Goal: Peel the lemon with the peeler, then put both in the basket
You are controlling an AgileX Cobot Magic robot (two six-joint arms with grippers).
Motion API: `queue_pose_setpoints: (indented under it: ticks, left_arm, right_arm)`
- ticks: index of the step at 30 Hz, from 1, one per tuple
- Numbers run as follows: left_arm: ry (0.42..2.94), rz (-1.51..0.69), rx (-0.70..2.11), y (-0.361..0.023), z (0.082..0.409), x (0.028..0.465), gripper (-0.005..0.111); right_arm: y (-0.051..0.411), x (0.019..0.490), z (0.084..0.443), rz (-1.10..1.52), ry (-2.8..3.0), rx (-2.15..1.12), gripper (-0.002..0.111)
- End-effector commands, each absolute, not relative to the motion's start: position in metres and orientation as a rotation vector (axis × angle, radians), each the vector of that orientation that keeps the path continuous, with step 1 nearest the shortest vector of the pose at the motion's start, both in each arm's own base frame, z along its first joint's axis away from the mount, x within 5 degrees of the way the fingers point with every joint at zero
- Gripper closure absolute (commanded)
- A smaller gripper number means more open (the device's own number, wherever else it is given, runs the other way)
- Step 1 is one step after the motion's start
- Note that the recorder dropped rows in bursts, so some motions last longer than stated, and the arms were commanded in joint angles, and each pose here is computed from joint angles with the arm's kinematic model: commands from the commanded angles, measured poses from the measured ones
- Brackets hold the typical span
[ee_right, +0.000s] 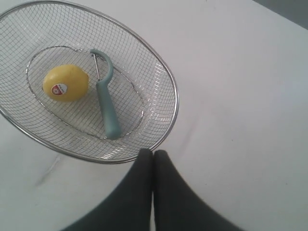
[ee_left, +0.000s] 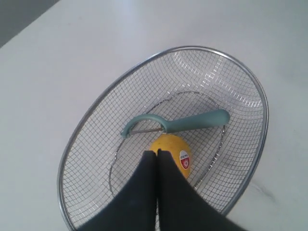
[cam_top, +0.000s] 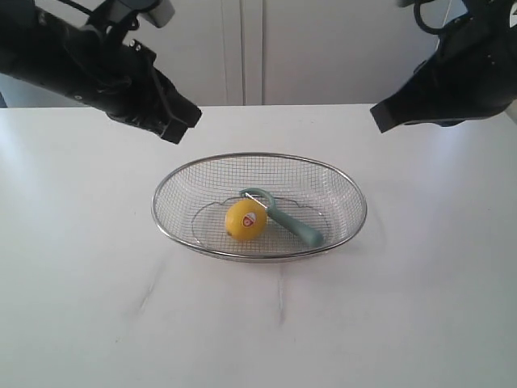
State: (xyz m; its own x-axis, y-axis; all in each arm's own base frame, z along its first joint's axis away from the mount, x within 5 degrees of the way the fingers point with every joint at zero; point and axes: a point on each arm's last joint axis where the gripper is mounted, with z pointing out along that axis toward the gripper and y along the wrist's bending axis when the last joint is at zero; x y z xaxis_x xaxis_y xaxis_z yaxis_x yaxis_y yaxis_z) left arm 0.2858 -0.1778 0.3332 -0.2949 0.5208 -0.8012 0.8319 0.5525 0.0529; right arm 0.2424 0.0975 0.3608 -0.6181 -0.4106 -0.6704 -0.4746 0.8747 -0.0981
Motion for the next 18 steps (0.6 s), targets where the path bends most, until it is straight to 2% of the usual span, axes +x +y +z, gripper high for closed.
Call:
queue_pose_setpoints:
  ticks: [1, 9, 18]
  left_arm:
    - [1.873, -0.489, 1.061, -0.170, 0.368, 0.263, 0.107]
    - [1.680, -0.441, 0.985, -0.139, 0.428, 0.214, 0.107]
    - [1.516, -0.264, 0.784, -0.077, 0.480, 0.158, 0.107]
  right_arm:
    - [0.096, 0.242, 0.361, 0.106, 2.306, -0.627, 0.108]
    - [0.096, 0.242, 0.361, 0.106, 2.307, -0.627, 0.108]
    - [0.096, 0.242, 0.361, 0.106, 2.307, -0.627, 0.108]
